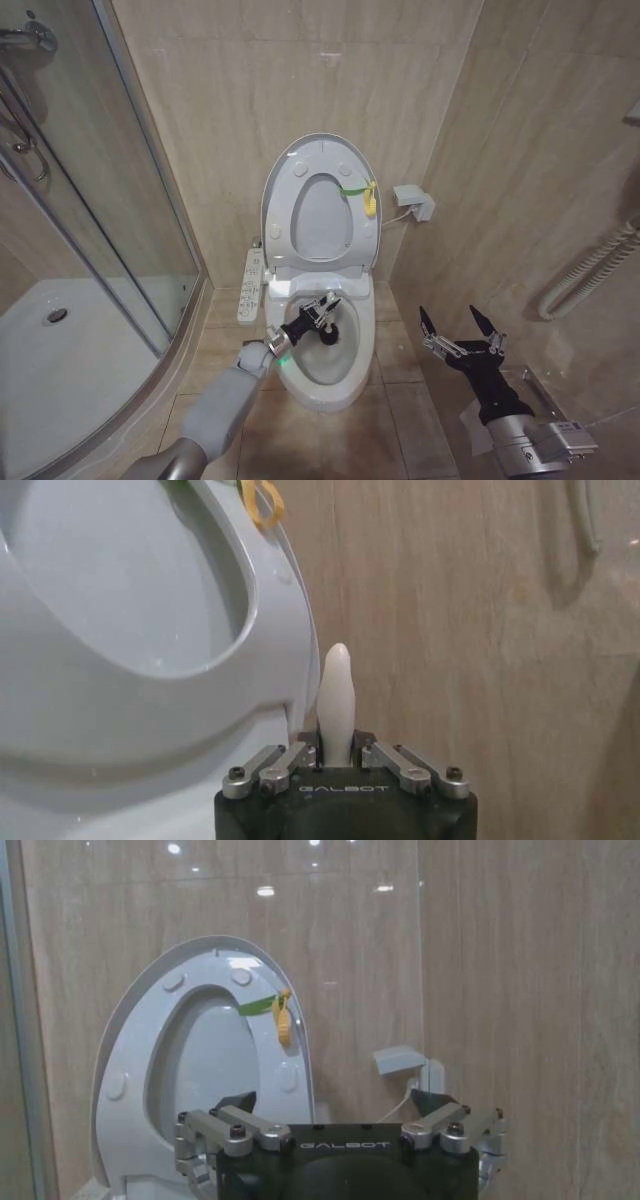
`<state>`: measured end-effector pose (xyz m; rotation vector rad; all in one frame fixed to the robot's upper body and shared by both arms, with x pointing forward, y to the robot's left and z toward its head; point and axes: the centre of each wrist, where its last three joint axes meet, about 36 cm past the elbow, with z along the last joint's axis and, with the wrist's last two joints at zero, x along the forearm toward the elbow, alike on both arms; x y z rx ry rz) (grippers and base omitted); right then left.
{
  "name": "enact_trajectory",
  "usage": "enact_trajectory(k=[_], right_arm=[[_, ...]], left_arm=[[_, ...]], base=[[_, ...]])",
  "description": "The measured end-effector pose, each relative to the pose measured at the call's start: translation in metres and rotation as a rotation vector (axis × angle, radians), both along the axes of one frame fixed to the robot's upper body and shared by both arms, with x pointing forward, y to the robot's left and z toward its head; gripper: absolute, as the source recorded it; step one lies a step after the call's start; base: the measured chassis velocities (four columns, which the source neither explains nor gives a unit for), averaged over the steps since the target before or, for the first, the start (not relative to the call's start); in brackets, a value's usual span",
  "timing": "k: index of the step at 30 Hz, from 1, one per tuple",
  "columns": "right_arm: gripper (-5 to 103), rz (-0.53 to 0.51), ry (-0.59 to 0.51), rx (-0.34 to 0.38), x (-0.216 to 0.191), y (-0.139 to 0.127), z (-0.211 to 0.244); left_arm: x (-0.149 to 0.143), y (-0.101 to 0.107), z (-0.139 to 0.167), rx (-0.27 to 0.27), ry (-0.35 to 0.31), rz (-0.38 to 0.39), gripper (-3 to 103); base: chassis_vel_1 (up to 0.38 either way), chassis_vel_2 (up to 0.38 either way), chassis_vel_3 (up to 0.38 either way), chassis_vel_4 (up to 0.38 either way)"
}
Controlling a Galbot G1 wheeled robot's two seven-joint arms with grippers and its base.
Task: Open the toilet lid, clean the toilet bowl with a toilet brush, close the toilet lid, and flush.
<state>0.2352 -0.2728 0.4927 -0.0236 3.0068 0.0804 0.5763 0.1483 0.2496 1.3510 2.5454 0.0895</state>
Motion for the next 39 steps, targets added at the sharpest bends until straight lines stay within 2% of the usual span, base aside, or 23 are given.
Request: enact_trajectory(k=[5, 8, 10, 13, 15, 18, 21, 24, 28, 34, 35, 36, 39], right_arm=[[100, 0.000, 0.000, 0.000, 0.000, 0.000, 0.000], [100, 0.000, 0.000, 0.000, 0.000, 0.000, 0.000], [100, 0.000, 0.000, 0.000, 0.000, 0.000, 0.000], [100, 0.000, 0.000, 0.000, 0.000, 0.000, 0.000], [100, 0.000, 0.000, 0.000, 0.000, 0.000, 0.000], [100, 0.000, 0.000, 0.000, 0.000, 0.000, 0.000], [100, 0.000, 0.000, 0.000, 0.000, 0.000, 0.000], [100, 0.000, 0.000, 0.000, 0.000, 0.000, 0.000], [100, 0.000, 0.000, 0.000, 0.000, 0.000, 0.000], [100, 0.000, 0.000, 0.000, 0.000, 0.000, 0.000], [100, 0.000, 0.000, 0.000, 0.000, 0.000, 0.000], [100, 0.000, 0.000, 0.000, 0.000, 0.000, 0.000], [100, 0.000, 0.000, 0.000, 0.000, 0.000, 0.000]], left_arm=[[-0.009, 0.020, -0.022, 0.039, 0.032, 0.011, 20], [-0.008, 0.022, -0.019, 0.039, 0.022, 0.012, 20], [-0.005, 0.019, -0.012, 0.027, 0.006, 0.012, 20], [0.004, -0.001, 0.012, -0.047, -0.021, 0.014, 20], [0.006, -0.016, 0.018, -0.083, -0.028, 0.010, 20], [0.005, -0.021, 0.014, -0.089, -0.023, 0.011, 20], [0.000, -0.016, 0.001, -0.078, -0.009, 0.014, 20], [-0.008, 0.000, -0.017, -0.054, 0.007, 0.021, 20], [-0.007, 0.015, -0.016, -0.036, -0.012, 0.027, 20], [0.004, 0.006, 0.006, -0.076, -0.057, 0.039, 20], [0.008, -0.005, 0.015, -0.114, -0.069, 0.049, 20], [0.008, -0.010, 0.016, -0.131, -0.065, 0.055, 20], [0.007, -0.013, 0.014, -0.137, -0.055, 0.058, 20]], base=[[0.000, 0.000, 0.000, 0.000], [0.000, 0.000, 0.000, 0.000], [0.000, 0.000, 0.000, 0.000], [0.000, 0.000, 0.000, 0.000], [0.000, 0.000, 0.000, 0.000], [0.000, 0.000, 0.000, 0.000], [0.000, 0.000, 0.000, 0.000], [0.000, 0.000, 0.000, 0.000], [0.000, 0.000, 0.000, 0.000], [0.000, 0.000, 0.000, 0.000], [0.000, 0.000, 0.000, 0.000], [0.000, 0.000, 0.000, 0.000], [0.000, 0.000, 0.000, 0.000]])
